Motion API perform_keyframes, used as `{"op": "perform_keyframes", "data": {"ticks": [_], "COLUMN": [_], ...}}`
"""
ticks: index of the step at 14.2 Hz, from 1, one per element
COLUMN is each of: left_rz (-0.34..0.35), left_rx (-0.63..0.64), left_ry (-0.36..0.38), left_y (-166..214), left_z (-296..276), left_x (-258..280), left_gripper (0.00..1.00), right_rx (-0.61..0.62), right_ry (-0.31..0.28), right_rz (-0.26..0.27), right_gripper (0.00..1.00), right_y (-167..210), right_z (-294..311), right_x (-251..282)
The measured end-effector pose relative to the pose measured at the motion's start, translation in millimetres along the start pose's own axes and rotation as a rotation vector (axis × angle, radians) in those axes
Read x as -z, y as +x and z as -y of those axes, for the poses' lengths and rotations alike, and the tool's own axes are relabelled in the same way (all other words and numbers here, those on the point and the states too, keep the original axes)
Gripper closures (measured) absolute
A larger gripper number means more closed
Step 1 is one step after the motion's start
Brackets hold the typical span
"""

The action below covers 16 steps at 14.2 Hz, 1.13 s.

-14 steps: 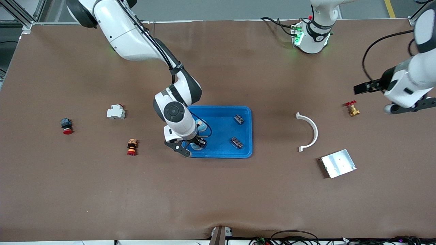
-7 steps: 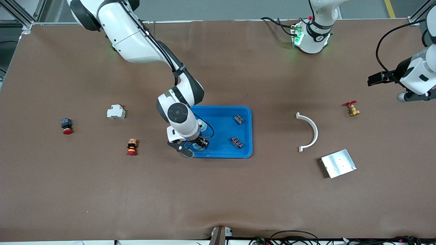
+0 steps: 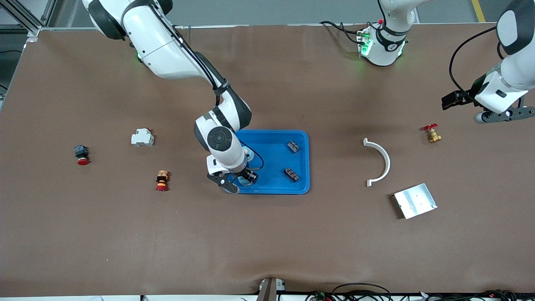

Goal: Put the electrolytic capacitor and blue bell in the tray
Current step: 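Lower the bell into the tray while the left gripper returns to rest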

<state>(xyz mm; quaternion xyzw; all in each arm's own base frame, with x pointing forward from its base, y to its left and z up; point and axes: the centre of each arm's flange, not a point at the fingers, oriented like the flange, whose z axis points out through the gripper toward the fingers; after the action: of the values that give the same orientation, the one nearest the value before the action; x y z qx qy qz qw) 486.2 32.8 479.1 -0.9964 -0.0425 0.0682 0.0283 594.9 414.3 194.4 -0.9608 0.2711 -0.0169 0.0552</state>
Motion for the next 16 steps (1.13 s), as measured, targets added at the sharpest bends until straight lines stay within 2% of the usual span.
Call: {"op": "perform_keyframes", "data": {"ticks": [4,6,13,15,16], "left_rz": [-0.029,-0.044,-0.096,-0.084,-0.069], "left_rx": [0.003,-0.003,-0.013,-0.022,-0.026], "left_ry": [-0.02,-0.036,-0.049,-0.067,-0.078], "left_y": [0.1,-0.3,8.8,21.9,29.5], "left_z": [-3.4,-4.2,-2.5,0.2,2.2], "left_x": [-31.1,-26.5,69.9,100.9,111.2], "left_gripper": [0.0,0.0,0.0,0.0,0.0], "right_rx": [0.0,0.0,-0.006,-0.01,-0.007], "right_ry": [0.0,0.0,0.001,0.001,-0.001], "right_rz": [0.0,0.0,-0.001,-0.001,-0.006], "right_gripper": [0.35,0.35,0.35,0.35,0.3], "right_y": [0.0,0.0,0.2,0.3,0.2], "right_z": [0.2,0.3,0.6,0.7,0.7], "right_x": [-0.2,-0.2,-0.2,0.0,-0.1]}}
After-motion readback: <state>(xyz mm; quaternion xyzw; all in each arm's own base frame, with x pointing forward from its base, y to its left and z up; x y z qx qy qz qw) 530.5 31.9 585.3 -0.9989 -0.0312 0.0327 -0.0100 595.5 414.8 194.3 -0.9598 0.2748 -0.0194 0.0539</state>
